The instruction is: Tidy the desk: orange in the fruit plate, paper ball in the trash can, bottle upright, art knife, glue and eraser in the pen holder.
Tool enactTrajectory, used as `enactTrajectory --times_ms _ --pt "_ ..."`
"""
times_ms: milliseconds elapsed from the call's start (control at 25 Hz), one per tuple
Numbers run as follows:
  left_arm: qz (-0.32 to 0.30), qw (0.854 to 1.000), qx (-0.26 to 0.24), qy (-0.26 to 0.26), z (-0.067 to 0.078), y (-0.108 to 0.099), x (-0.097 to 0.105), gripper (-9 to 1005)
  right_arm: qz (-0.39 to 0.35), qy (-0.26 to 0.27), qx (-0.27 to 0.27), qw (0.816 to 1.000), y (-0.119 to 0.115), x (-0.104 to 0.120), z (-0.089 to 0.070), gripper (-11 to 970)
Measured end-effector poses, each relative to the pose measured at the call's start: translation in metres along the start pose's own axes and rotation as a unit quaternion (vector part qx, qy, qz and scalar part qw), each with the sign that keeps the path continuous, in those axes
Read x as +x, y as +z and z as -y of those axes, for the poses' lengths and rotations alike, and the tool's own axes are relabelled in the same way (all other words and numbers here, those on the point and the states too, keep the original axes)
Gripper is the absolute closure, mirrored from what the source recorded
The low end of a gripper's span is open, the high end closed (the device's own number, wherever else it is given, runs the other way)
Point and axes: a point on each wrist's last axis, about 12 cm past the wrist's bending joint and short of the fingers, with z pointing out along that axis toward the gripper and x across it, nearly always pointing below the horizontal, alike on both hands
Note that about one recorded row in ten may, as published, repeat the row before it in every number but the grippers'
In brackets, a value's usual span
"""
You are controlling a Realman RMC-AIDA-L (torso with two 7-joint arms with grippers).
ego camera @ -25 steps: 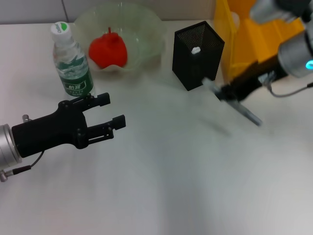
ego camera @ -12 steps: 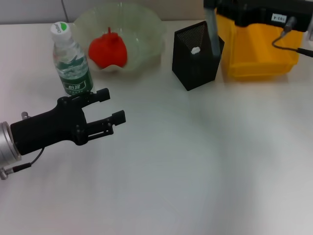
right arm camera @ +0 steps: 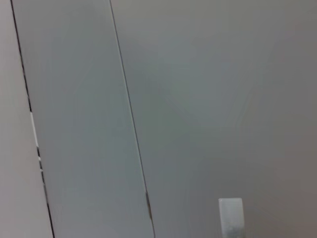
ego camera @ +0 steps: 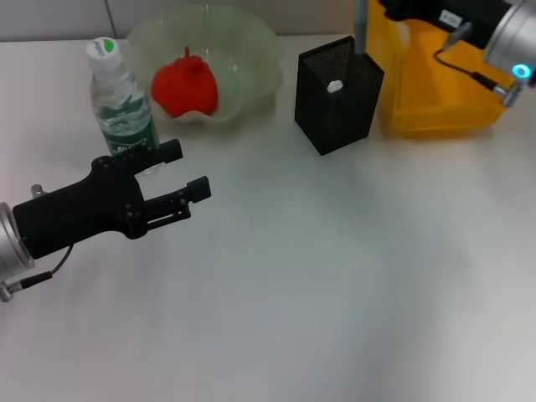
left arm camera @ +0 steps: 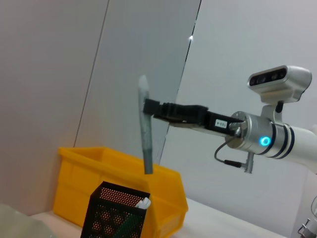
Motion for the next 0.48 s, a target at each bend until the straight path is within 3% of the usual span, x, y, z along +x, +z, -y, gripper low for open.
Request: enactTrajectory --times_ms 480 --pt "0.005 1.0 -0.009 0.009 -0.001 -0.002 0.0 197 -0.009 -0.013 0.025 1.0 0.012 0.016 -0.004 777"
